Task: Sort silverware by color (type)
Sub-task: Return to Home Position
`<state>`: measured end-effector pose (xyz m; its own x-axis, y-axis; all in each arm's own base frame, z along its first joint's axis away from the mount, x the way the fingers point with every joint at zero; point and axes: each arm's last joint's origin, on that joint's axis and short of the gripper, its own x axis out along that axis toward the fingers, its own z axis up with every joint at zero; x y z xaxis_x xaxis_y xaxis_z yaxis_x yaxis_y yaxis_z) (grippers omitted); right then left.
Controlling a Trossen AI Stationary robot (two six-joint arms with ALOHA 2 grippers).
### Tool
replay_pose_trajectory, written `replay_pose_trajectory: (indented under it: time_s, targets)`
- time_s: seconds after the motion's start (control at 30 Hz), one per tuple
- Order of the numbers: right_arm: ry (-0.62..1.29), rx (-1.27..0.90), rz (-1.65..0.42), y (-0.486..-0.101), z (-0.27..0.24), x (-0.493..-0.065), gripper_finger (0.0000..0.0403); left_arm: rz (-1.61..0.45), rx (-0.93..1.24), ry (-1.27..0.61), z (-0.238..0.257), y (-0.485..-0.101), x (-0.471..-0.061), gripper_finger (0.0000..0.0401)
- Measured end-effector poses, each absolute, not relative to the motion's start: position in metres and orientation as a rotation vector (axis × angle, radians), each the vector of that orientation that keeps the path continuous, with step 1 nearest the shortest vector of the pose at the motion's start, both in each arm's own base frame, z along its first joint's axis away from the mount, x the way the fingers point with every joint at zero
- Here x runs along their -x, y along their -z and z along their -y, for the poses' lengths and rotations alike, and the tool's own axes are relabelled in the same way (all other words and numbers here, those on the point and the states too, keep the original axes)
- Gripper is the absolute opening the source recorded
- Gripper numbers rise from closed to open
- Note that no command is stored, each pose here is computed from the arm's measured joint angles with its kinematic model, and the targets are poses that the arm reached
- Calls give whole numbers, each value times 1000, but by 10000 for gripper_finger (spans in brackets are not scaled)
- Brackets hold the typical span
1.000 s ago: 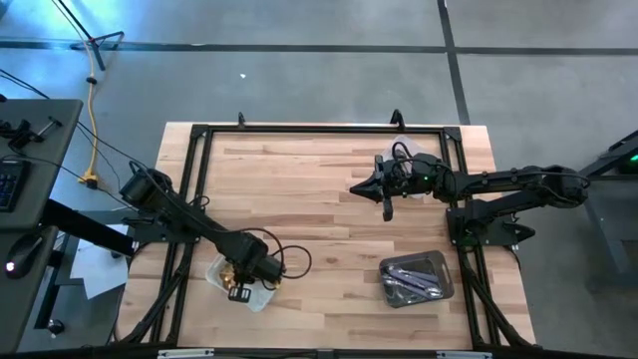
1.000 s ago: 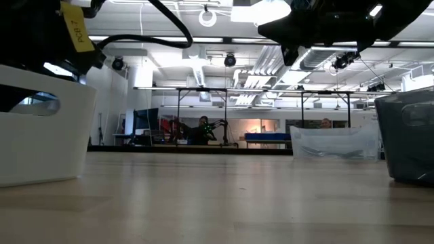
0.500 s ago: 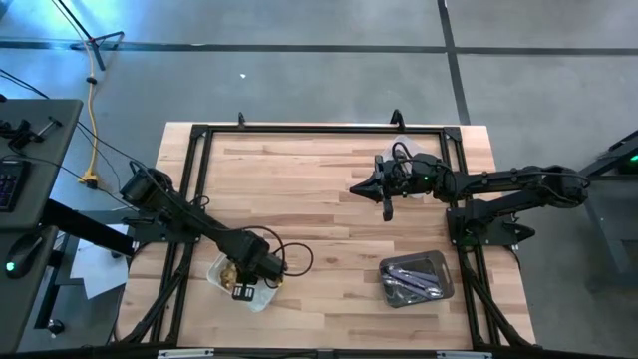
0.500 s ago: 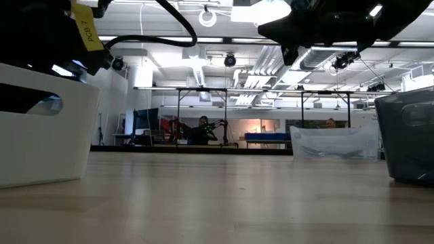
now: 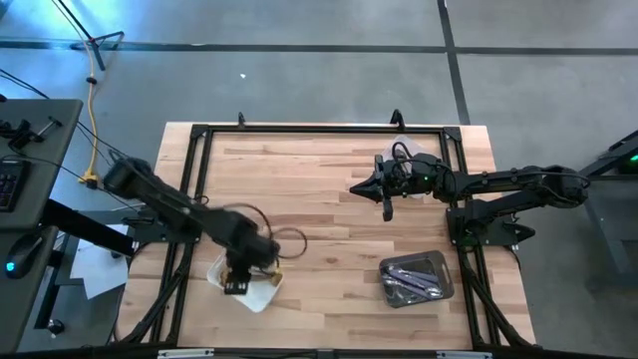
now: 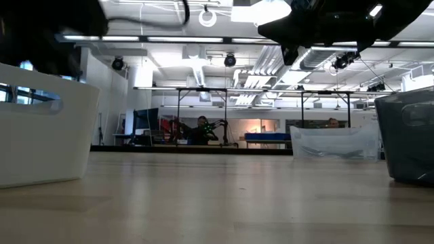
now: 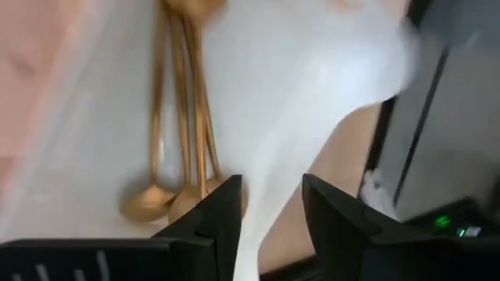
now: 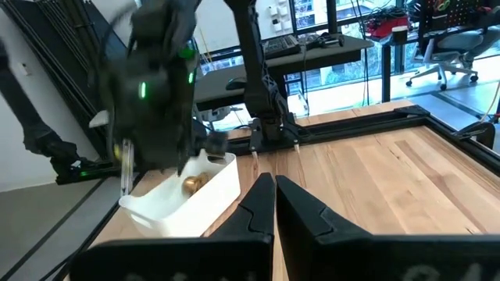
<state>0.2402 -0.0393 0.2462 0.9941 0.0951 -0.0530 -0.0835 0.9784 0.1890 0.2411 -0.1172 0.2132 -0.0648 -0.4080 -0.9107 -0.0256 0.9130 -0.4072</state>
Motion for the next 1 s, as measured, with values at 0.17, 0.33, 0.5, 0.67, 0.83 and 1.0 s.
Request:
replay_pose_trajectory:
  time_s: [0.17,0.33,0.5,0.67,0.83,1.0]
  targets:
    - [-91,-187,-60,-246,39,-240,0,-1253,354,202,86,-272,-222,122]
    - [-92,-183,-45,-248,39,-240,0,-686,263,12,53,-332,-207,122]
    - [-95,-172,1,-252,39,-240,0,-319,165,-101,21,-372,-199,118]
    - [-99,-164,35,-256,39,-240,0,-220,106,-97,2,-379,-199,109]
    - [-100,-167,49,-258,39,-239,0,-18,165,33,-6,-347,-210,94]
    - [-73,-161,85,-270,40,-238,0,98,323,11,-15,-305,-211,74]
